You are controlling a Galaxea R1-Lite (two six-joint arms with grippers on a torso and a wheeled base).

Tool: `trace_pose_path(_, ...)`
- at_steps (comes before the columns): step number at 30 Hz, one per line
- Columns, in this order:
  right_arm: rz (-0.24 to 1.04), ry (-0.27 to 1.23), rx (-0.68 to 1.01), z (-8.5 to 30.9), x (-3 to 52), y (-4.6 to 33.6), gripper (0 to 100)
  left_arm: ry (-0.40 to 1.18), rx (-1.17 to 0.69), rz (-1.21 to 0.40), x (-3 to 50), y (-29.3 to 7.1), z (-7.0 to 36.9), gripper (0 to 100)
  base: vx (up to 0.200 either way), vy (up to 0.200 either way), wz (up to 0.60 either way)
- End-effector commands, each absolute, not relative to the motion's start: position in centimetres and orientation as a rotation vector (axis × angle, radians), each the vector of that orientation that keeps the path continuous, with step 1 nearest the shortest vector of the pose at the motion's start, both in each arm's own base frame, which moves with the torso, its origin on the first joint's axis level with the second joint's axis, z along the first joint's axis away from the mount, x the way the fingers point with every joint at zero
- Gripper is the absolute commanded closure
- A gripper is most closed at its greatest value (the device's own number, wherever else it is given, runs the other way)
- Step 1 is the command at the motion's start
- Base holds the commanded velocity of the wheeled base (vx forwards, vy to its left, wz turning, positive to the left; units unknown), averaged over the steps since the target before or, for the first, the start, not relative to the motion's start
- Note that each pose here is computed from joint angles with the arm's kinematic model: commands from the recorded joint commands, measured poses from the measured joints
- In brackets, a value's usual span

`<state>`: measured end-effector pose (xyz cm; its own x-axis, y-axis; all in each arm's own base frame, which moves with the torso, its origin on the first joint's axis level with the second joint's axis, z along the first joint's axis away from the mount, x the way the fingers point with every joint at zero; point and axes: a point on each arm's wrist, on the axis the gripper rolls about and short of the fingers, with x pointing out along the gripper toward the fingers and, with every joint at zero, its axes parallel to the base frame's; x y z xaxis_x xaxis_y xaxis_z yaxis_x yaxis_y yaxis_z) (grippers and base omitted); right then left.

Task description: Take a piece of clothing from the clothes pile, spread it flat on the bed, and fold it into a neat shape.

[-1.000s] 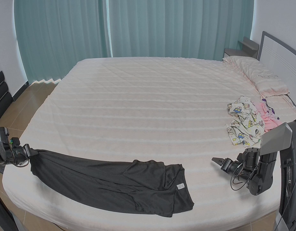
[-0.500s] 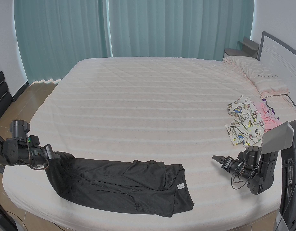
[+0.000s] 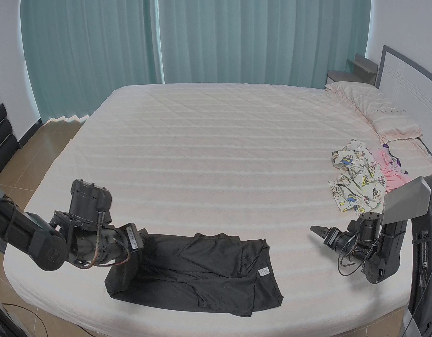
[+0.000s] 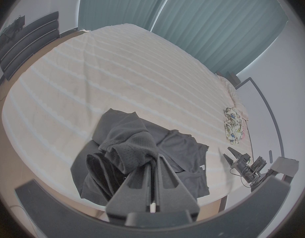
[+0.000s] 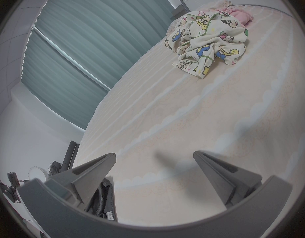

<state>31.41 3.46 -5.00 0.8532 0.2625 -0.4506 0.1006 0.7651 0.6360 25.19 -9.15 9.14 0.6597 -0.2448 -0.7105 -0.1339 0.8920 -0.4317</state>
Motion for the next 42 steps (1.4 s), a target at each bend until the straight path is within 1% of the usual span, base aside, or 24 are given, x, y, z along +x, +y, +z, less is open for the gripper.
trace_pose_path(1,0.106,0.544,0.701,-4.8,31.3,3.7,0,0.880,-0.469,-0.077,25.4,-12.9,8.0,100,0.000,0.000,0.00)
trace_pose_path(9,0.107,0.549,0.700,-4.8,31.2,3.8,0,0.910,-0.453,-0.110,25.0,-14.9,7.3,100,0.000,0.000,0.00)
trace_pose_path(26,0.116,0.563,0.696,-4.9,31.0,4.2,0,0.906,-0.450,-0.129,25.4,-15.8,7.3,100,0.000,-0.200,0.00)
trace_pose_path(38,0.115,0.566,0.696,-4.9,30.9,4.2,0,0.923,-0.430,-0.155,25.5,-17.1,6.6,100,0.000,-0.200,0.00)
trace_pose_path(42,0.115,0.566,0.696,-4.9,30.9,4.2,0,0.924,-0.429,-0.156,25.9,-17.4,6.4,100,0.000,0.000,0.00)
